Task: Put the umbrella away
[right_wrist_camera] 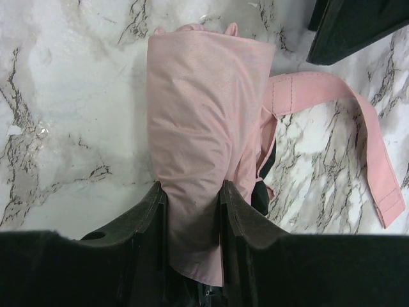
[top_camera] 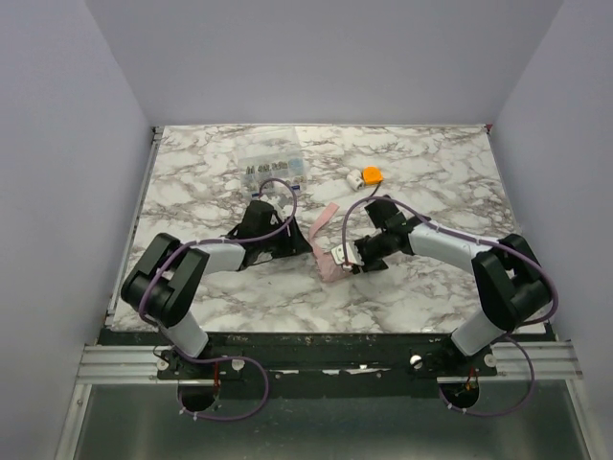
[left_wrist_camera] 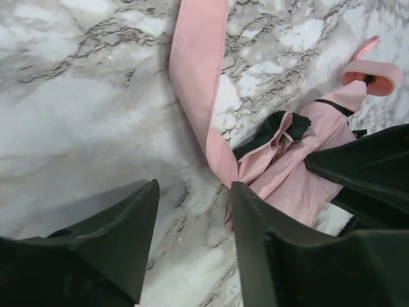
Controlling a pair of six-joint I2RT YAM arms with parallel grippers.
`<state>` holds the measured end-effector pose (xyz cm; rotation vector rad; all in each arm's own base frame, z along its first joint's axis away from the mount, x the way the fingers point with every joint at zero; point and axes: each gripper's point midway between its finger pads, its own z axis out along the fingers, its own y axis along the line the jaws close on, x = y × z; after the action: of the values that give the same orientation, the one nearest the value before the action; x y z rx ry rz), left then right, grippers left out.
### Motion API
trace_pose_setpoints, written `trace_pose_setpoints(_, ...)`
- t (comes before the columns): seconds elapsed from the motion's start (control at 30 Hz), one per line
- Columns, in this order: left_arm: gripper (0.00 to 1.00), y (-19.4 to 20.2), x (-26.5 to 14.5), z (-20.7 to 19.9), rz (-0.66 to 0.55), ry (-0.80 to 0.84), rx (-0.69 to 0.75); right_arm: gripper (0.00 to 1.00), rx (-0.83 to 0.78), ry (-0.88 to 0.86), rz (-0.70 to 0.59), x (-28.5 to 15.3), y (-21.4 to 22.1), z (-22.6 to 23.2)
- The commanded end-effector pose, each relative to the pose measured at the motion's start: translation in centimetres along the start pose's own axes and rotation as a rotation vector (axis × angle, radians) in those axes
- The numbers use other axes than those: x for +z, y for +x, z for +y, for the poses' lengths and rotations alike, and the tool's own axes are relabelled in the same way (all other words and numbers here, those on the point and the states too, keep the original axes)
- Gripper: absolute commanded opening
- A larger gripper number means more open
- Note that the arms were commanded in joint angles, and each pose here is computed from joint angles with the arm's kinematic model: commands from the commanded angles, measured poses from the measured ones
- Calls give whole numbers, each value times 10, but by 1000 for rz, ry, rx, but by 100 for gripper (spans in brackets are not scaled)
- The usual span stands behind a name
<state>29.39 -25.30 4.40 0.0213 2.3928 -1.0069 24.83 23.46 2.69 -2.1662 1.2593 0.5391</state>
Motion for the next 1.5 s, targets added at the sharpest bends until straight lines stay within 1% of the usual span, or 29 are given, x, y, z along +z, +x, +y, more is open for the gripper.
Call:
trace_pose_setpoints(0.0,44,13,21,11,86,-43,-85,13,243,-358,170,4,43,123)
trace_pose_setpoints(0.17,42,2,44,-7,113,-34,-64,13,228,-342,179,4,43,123)
trace_pose_setpoints(0.2,35,0,47,-9,116,-39,-56,13,225,-340,182,3,43,123)
trace_pose_setpoints(0.23,24,-1,50,-8,122,-52,-52,13,223,-339,183,3,43,123)
trace_pose_setpoints(0.27,7,-2,53,-7,130,-61,-50,13,223,-341,182,3,43,124)
trace_pose_setpoints(0.3,0,-3,57,-5,144,-80,-48,13,220,-339,179,3,42,124)
trace_pose_setpoints(0.37,0,-8,62,-6,157,-86,-46,13,215,-336,178,3,41,123)
trace_pose_setpoints(0.43,0,-19,63,-16,139,-76,-59,13,209,-329,176,2,39,122)
trace_pose_setpoints(0.53,0,-34,60,-49,116,2,-91,13,189,-321,164,0,34,122)
trace_pose_setpoints(0.6,0,-36,53,-70,96,54,-118,12,174,-324,168,-3,31,123)
trace_pose_setpoints(0.67,0,-37,46,-75,62,48,-161,12,143,-314,175,-3,29,125)
trace_pose_setpoints(0.77,0,-49,41,-81,0,35,-267,12,85,-290,200,0,29,126)
trace_pose_setpoints(0.83,0,-57,42,-89,-17,6,-344,12,62,-284,215,2,30,126)
trace_pose_setpoints(0.9,0,-64,44,-100,-27,18,-371,12,50,-273,224,3,30,125)
trace_pose_setpoints(1.03,0,-77,46,-112,-52,48,-349,12,53,-276,232,3,31,128)
trace_pose_setpoints(1.13,0,-77,51,-116,-32,88,-307,12,62,-281,230,3,31,130)
trace_pose_setpoints(1.23,0,-75,57,-114,10,155,-295,12,77,-282,214,3,27,129)
trace_pose_setpoints(1.33,6,-74,59,-107,29,187,-283,12,94,-290,206,3,24,128)
trace_pose_setpoints(1.4,18,-76,54,-105,18,200,-264,12,100,-296,208,3,24,129)
trace_pose_setpoints(1.47,28,-82,49,-103,-1,200,-232,12,104,-301,206,4,24,130)
